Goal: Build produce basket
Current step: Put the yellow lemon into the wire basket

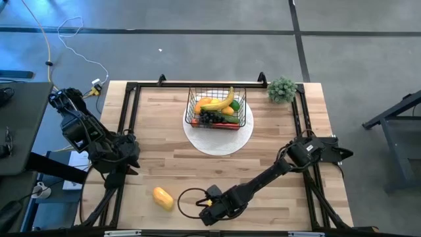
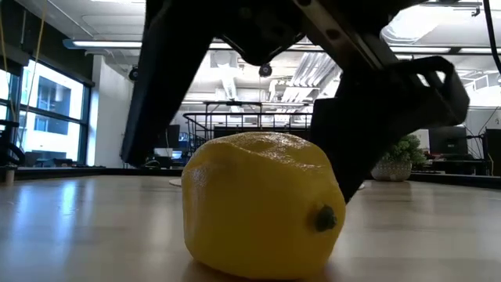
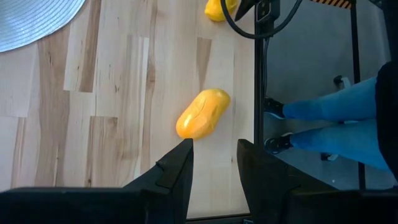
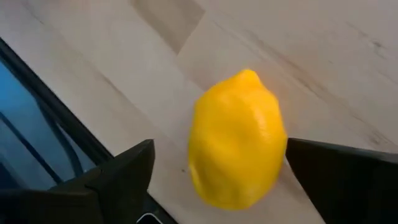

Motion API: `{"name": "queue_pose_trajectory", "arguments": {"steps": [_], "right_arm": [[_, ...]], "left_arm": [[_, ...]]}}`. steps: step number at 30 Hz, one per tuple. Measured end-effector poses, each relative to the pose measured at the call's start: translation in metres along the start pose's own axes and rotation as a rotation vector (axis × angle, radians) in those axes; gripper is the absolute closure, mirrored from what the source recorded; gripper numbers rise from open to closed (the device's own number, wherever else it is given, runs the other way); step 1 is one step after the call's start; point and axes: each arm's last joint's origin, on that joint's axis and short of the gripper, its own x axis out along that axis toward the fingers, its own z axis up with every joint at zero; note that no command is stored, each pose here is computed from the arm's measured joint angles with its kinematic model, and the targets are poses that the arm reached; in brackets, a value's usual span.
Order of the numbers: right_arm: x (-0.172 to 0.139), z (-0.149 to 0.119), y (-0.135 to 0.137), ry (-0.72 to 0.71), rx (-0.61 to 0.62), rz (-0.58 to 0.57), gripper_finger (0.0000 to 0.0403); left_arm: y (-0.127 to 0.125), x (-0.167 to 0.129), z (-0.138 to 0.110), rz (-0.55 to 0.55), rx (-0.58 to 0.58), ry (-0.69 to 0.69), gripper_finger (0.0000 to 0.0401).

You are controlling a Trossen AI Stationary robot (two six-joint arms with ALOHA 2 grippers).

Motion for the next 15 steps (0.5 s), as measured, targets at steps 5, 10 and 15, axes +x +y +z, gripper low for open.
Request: {"name": "queue_pose_trajectory", "arguments": {"steps": [5, 10, 15], "right_arm": [[0.0011, -0.0007, -0.0003, 0.020, 0.018, 0.000, 0.0118], [0.0012, 0.0005, -0.0002, 0.053, 0.021, 0.004, 0.0203], [-0.0030, 0.0031, 0.0006, 0.049, -0.017, 0.010, 0.0281]], "left_arm": [[0.0000, 0.0000, 0.0000, 0.000, 0.000, 0.000, 0.0288], [0.0000, 0.0000, 0.0001, 0.001, 0.001, -0.001, 0.0288], [0.0000, 0.0000, 0.0001, 0.002, 0.002, -0.003, 0.0288]]}}
